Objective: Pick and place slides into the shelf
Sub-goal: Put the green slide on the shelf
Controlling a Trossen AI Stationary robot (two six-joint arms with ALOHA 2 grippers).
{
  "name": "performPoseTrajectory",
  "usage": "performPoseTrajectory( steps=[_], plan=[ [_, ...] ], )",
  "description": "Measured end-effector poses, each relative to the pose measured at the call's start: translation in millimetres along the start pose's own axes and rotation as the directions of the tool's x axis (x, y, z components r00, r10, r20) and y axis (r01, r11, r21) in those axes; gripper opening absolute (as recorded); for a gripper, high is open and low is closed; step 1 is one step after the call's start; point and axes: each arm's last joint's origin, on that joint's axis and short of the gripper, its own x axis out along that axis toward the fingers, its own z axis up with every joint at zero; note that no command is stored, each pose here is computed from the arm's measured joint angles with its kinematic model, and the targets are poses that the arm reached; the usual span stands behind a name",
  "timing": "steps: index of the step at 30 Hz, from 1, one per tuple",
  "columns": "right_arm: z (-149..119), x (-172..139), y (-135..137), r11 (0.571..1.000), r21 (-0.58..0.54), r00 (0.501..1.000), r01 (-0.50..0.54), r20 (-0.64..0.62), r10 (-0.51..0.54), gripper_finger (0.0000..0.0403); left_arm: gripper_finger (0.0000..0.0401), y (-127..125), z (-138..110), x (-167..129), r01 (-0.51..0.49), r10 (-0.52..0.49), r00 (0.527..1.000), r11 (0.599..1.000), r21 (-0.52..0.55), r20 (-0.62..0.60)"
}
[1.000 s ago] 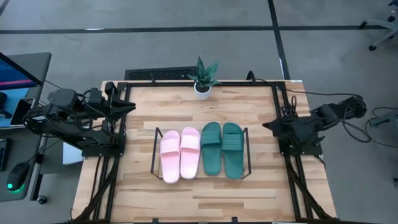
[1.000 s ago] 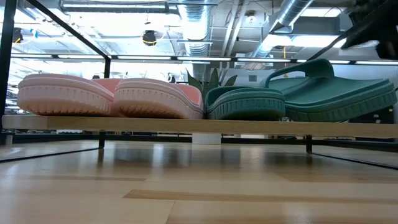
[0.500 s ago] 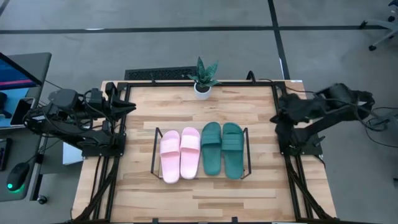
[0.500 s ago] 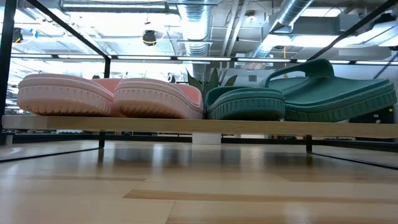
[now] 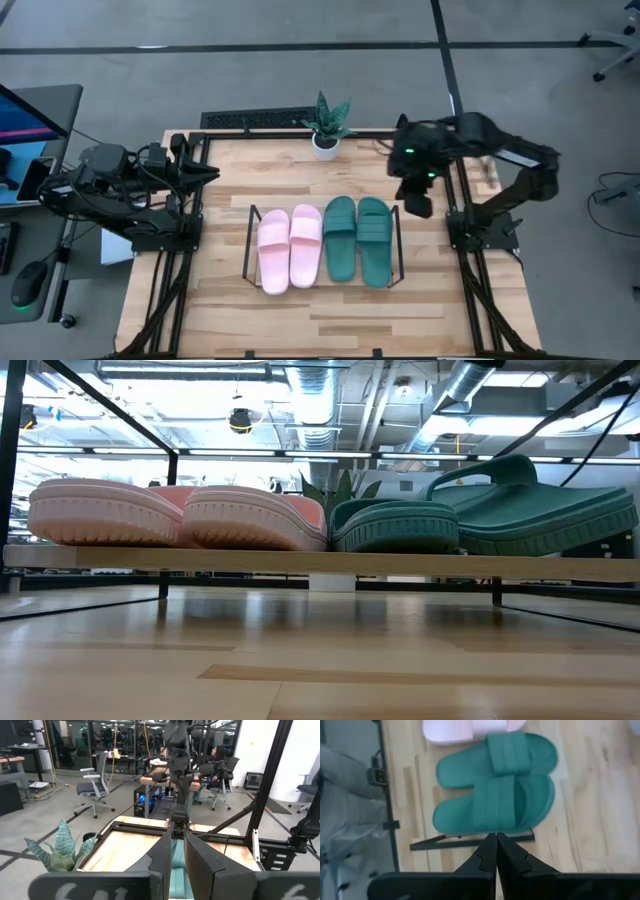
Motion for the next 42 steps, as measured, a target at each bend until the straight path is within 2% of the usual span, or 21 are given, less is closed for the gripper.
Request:
performPoseTrajectory(
  steps=[9,17,24,36,42],
  plan=[
    [30.4,43.4,-18.7,0.993,-0.056,0.987,-0.107,-0.129,0.099,0.0000,0.0041,0.1,-0.7,-0.2,-0.001,0.001,1.000,1.000,0.001,-0.007],
    [44.1,75.0,-12.3,0.969,-0.086,0.953,-0.233,-0.220,0.210,0.0000,0.0041,0.2,-1.7,-0.2,-0.002,0.002,1.000,1.000,0.004,-0.017],
    [53.3,100.0,-12.0,0.948,-0.106,0.923,-0.300,-0.283,0.261,0.0000,0.0041,0.3,-3.0,-0.2,-0.003,0.003,1.000,1.000,0.007,-0.031],
    [60.8,123.8,-23.3,0.945,-0.117,0.908,-0.306,-0.334,0.253,0.0000,0.0041,0.3,-3.1,-0.3,-0.003,0.003,1.000,1.000,0.007,-0.031],
    [46.0,145.7,-30.9,0.955,-0.064,0.872,-0.290,-0.428,0.236,0.0000,0.0041,0.4,-4.0,-0.3,-0.003,0.004,0.999,1.000,0.009,-0.040]
  ],
)
